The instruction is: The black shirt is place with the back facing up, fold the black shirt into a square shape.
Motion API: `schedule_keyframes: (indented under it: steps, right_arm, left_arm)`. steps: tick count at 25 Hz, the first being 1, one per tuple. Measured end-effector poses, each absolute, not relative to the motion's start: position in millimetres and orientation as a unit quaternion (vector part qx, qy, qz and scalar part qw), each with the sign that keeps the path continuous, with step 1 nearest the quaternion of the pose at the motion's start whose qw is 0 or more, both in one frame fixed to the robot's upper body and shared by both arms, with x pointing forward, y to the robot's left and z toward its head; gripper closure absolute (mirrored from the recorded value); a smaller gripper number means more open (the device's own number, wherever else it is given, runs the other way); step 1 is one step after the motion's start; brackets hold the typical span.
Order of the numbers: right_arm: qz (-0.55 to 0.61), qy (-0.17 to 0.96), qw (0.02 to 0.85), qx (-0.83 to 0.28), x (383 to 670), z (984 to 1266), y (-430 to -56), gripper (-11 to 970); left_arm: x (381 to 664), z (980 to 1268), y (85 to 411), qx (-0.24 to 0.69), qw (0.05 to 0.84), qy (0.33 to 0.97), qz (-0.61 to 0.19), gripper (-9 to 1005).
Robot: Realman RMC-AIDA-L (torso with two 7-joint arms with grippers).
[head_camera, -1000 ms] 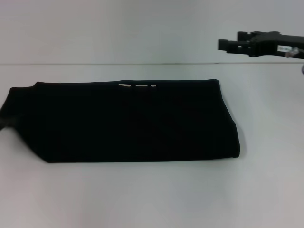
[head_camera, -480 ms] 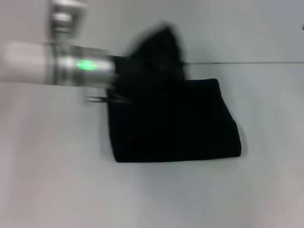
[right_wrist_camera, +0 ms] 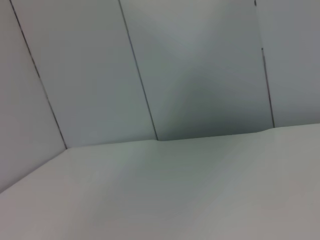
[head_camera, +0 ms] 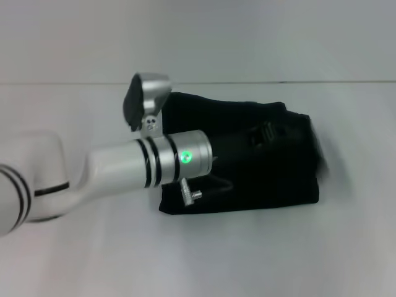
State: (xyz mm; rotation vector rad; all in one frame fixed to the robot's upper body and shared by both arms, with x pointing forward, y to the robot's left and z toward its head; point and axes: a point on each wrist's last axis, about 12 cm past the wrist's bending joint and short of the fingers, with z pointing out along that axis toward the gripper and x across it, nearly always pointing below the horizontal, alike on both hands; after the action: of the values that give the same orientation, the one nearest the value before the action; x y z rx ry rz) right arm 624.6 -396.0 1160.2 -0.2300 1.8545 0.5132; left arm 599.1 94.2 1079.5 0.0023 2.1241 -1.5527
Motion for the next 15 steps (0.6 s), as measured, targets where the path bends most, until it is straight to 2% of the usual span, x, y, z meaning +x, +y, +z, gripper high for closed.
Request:
schedule_keyframes:
  steps: [2, 9, 13, 15]
  right_arm:
    - [0.221, 0.792, 0.561, -0.100, 625.0, 1158.1, -393.3, 64]
    - [0.247, 0.813, 0.518, -0.100, 628.0, 1154.7, -381.4, 64]
    - [0.282, 0.835, 0.462, -0.098, 632.6, 1158.2, -368.1, 63]
    - [0.298, 0.845, 0.435, -0.093, 635.1, 1158.2, -359.1, 63]
  left_arm:
    - [595.2, 1077.2, 96.2, 0.000, 0.252, 0.777, -0.577, 795]
    - [589.9, 1086.2, 101.6, 0.038, 0.249, 0.754, -0.607, 650]
    - [601.6, 1088.9, 135.0, 0.042, 0.297, 0.760, -0.576, 567]
    - [607.9, 1091.5, 155.6, 0.044, 0.327, 0.767, -0.551, 486]
